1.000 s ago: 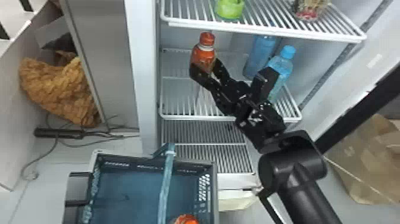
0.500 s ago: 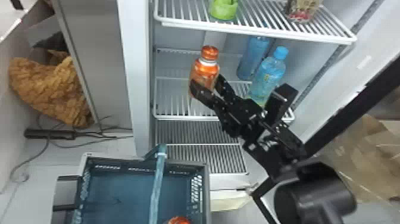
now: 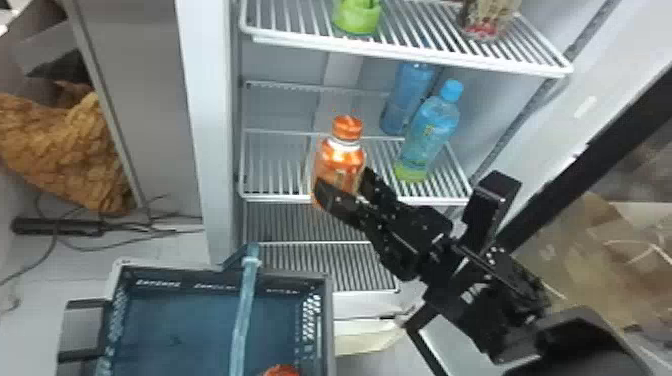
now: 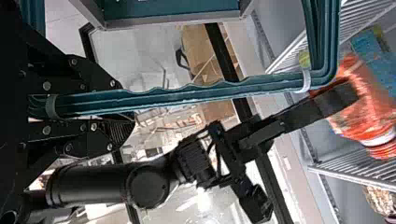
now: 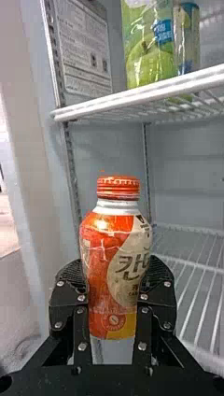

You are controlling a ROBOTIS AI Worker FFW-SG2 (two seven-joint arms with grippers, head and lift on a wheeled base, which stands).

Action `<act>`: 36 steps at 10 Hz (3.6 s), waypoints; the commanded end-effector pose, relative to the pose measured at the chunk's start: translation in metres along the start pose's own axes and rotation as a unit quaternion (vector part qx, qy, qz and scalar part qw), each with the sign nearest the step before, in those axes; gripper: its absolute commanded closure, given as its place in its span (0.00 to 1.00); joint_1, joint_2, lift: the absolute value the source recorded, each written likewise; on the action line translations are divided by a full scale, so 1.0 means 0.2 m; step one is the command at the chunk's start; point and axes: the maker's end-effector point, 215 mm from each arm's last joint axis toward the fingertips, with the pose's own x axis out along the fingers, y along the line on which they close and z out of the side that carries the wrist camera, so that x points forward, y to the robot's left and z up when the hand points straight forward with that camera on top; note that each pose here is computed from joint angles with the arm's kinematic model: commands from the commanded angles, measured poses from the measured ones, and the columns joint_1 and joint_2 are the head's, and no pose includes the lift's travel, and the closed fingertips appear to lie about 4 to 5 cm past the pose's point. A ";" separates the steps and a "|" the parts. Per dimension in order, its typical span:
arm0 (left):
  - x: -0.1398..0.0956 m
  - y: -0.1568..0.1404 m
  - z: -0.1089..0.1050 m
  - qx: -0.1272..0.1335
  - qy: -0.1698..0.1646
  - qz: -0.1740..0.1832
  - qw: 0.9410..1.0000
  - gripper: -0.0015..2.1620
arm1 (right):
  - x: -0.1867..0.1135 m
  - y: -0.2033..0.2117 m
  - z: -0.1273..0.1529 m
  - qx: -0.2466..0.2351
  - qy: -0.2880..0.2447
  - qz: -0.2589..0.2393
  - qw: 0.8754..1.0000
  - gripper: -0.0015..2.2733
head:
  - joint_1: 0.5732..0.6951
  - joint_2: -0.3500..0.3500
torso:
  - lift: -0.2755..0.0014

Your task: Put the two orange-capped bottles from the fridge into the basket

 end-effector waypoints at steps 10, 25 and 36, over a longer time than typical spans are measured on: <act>0.00 0.00 0.01 0.004 0.003 0.002 1.000 0.56 | -0.47 0.52 -0.27 0.097 0.251 0.064 0.961 0.39 | 1.00 0.08 | 0.15; 0.00 0.00 0.00 0.005 0.004 0.002 1.000 0.56 | -0.26 0.51 -0.47 0.128 0.275 0.132 0.944 0.03 | 1.00 0.19 | 0.15; 0.00 0.01 0.04 0.013 -0.006 0.005 1.000 0.56 | -0.42 -0.16 0.21 0.037 -0.123 -0.172 0.977 0.04 | 1.00 0.00 | 0.15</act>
